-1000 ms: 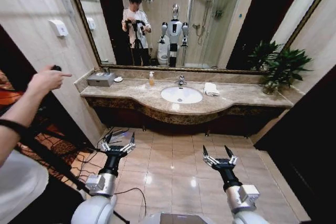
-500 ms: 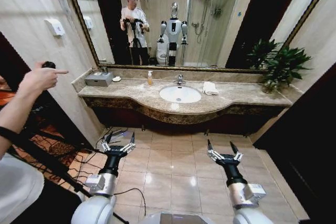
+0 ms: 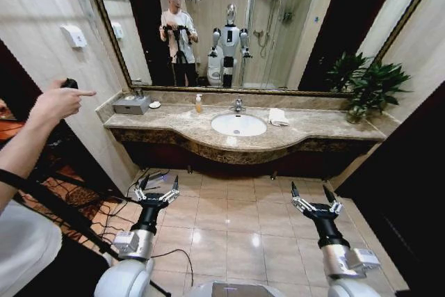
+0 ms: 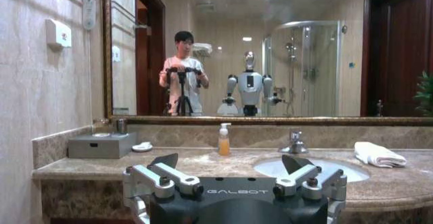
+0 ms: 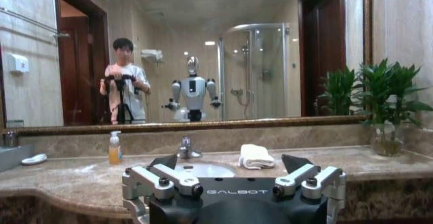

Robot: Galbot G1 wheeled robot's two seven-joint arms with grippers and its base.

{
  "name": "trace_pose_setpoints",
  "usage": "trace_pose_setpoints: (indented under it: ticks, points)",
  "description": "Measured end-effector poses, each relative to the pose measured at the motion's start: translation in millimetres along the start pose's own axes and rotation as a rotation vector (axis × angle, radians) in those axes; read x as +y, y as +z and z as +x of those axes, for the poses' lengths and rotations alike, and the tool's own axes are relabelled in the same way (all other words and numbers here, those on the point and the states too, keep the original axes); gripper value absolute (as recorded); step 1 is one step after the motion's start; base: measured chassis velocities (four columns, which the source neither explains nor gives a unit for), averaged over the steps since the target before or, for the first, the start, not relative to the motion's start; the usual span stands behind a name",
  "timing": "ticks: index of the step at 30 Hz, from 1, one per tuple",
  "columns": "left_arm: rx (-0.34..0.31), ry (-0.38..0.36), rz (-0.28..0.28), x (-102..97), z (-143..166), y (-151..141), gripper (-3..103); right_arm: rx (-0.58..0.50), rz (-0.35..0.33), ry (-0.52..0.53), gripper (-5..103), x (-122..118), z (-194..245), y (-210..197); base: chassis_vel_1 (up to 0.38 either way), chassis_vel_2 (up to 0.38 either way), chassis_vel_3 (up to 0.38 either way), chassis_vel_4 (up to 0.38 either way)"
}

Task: Pick up the towel from the sink counter and wipe the mirror surface.

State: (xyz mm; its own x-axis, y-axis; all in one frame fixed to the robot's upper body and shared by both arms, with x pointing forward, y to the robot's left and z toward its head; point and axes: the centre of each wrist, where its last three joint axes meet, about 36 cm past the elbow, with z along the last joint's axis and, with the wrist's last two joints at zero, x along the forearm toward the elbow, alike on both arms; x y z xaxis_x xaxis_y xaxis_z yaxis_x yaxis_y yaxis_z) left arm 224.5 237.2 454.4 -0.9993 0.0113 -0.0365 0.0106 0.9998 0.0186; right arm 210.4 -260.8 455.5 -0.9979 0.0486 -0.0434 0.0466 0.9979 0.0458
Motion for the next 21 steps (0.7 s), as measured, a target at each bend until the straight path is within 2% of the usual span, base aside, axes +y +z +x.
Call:
trace_pose_setpoints:
  ticks: [5, 21]
  points:
    - [0.000, 0.000, 0.000, 0.0, 0.0, 0.0, 100, 0.005, -0.005, 0.024, 100, 5.6, 0.6, 4.0, 0.000, 0.000, 0.000, 0.000]
    - [0.000, 0.000, 0.000, 0.0, 0.0, 0.0, 100, 0.017, -0.023, -0.008, 100, 20.3, -4.1, 4.7, 0.000, 0.000, 0.000, 0.000]
